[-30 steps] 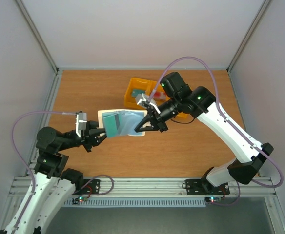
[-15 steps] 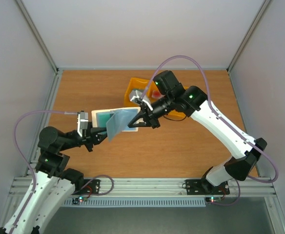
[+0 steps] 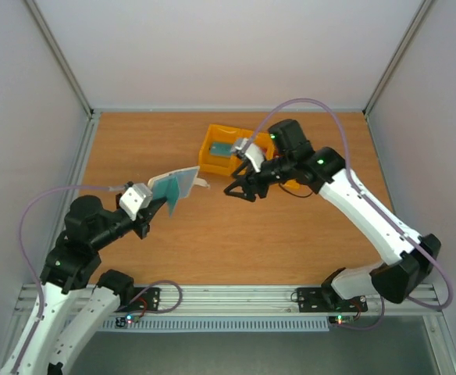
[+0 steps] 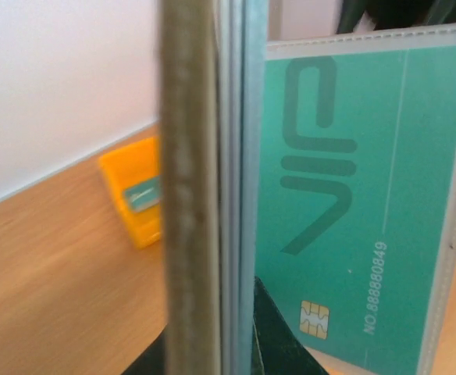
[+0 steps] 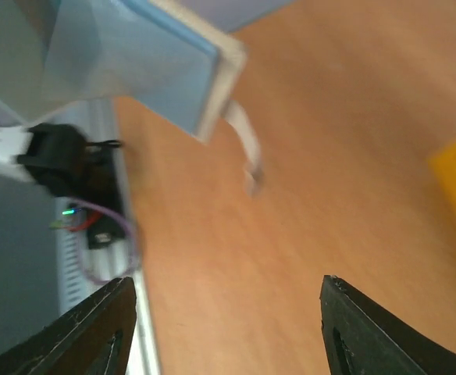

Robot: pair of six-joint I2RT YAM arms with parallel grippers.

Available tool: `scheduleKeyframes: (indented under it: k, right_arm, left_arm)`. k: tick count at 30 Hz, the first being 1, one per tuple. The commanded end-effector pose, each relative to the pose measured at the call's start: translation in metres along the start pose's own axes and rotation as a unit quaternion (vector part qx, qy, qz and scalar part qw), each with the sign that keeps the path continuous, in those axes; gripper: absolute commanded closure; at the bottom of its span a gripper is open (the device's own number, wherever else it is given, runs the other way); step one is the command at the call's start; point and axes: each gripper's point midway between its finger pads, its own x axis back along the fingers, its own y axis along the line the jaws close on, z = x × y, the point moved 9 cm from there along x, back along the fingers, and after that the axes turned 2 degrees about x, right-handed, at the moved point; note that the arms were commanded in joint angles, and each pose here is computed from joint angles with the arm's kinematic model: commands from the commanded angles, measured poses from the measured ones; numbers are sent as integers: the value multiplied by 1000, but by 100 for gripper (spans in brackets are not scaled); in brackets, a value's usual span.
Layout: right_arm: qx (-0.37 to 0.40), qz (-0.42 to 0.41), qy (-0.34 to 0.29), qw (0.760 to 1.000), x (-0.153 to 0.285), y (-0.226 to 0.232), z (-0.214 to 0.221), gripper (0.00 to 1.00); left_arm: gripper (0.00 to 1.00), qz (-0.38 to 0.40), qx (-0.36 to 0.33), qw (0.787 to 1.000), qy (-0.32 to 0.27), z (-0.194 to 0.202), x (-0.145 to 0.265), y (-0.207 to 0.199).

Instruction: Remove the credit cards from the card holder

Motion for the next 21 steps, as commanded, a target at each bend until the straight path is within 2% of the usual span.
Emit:
scheduleKeyframes:
  k: [1,4,8,12,14,16,18,21]
  right_arm:
    - [-10,159,-13,987,38,-12,5,34]
    - [-14,173,-21,985,43,-11,2,38]
    - [17,83,-53,995,29,13,-14,44]
    - [85,17,-69,994,-5,44,-28,45]
    - [58,4,-70,996,-19,43,-36,45]
    - [-23,3,-68,997,-36,34,-41,44]
    - [-85,35,-61,994,-53,28,-40,42]
    - [-136,84,-30,987,-73,26,-38,36]
  left_arm:
    - [100,-114,-174,968,140,20,3,23]
    - [100,-101,-207,959,163,20,2,22]
    - [100,-89,-217,955,181,22,-3,21]
    - [100,-45,-200,963,173,21,-2,12]
    - [100,-37,-172,970,168,18,-3,10]
    - [100,-48,-153,974,162,15,-3,11]
    - [100,-67,-146,974,158,15,-3,14]
    - [100,-71,-144,976,144,13,-5,14]
